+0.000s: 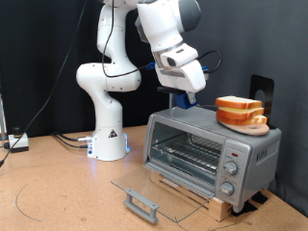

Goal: Make a piece of toast with the oven

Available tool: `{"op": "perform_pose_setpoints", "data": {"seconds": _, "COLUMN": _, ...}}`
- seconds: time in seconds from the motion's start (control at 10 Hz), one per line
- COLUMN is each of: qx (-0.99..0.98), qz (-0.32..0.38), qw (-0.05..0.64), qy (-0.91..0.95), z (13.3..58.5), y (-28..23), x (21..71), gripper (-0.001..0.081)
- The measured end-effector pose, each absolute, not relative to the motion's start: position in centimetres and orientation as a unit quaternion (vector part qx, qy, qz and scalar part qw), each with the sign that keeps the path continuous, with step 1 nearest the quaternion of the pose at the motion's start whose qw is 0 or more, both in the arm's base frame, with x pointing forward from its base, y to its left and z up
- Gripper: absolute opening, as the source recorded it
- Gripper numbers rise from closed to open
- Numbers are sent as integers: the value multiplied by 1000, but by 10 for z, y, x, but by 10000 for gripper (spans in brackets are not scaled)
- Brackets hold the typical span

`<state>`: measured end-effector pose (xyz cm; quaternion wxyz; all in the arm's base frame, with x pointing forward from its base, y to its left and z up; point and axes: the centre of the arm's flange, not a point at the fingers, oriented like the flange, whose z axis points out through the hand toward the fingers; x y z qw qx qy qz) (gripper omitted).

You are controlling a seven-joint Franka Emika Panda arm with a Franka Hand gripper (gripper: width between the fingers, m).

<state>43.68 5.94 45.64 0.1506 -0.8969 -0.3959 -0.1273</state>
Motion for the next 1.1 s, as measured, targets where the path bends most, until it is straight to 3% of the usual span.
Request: {"op": "perform_pose_setpoints", "data": {"seconds": 1.1, "qx": -900, "qz": -95, "qw": 164, "qy": -392, "z": 439, "y": 104, "x": 430, "gripper": 423}}
